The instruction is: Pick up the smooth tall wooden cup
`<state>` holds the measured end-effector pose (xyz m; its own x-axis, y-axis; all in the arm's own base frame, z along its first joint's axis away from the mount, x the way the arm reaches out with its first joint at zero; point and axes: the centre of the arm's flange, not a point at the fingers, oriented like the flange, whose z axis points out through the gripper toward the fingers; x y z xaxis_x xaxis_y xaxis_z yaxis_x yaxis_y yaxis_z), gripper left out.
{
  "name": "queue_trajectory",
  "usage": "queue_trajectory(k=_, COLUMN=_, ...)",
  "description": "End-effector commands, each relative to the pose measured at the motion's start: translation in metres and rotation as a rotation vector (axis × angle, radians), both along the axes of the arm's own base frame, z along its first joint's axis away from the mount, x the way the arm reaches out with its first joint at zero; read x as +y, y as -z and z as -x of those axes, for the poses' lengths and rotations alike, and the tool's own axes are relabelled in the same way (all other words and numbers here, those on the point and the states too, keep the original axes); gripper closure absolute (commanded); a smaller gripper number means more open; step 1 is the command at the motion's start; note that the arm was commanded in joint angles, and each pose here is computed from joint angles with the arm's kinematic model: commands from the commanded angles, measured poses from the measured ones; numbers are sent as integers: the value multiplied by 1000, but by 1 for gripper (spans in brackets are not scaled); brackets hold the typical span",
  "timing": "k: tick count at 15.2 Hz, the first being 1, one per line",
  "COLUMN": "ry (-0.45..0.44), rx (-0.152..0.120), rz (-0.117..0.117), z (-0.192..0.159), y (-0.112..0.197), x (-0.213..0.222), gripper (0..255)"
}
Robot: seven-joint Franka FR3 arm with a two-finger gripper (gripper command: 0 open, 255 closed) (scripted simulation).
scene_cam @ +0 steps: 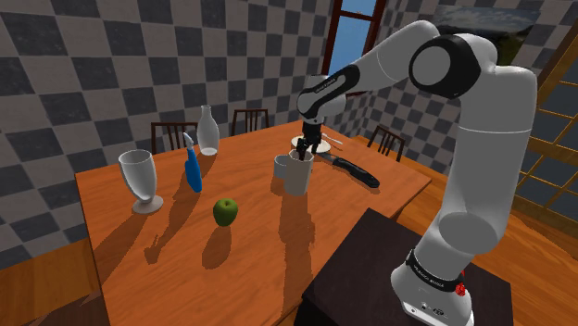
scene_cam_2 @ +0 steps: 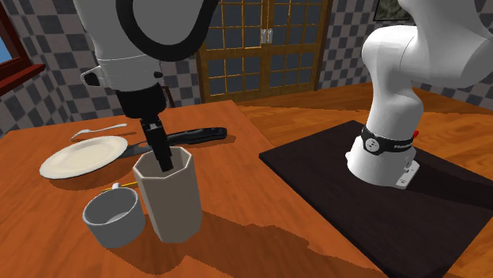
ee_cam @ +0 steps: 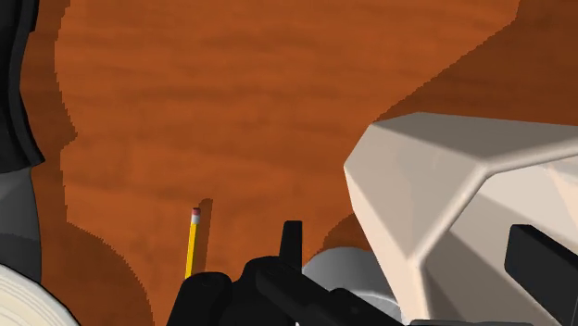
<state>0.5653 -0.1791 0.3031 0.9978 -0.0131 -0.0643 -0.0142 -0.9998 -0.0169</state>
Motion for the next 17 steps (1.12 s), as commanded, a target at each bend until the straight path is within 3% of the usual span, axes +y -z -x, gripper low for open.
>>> queue_trajectory(k=1, ry=0, rx=-1, rz=0, z=0, y=7, x=0, gripper=0)
queue_trajectory(k=2, ry=0, rx=-1, rz=0, z=0, y=7, x=0, gripper=0)
queue_trajectory(k=3, ry=0, rx=0, rz=0, z=0, y=6, x=0, gripper=255)
queue_trajectory(k=12, ry=0, rx=-1, rz=0, z=0, y=7, x=0, gripper=255)
queue_trajectory(k=17, ry=0, rx=-1, rz=0, z=0, y=-20, x=0, gripper=255)
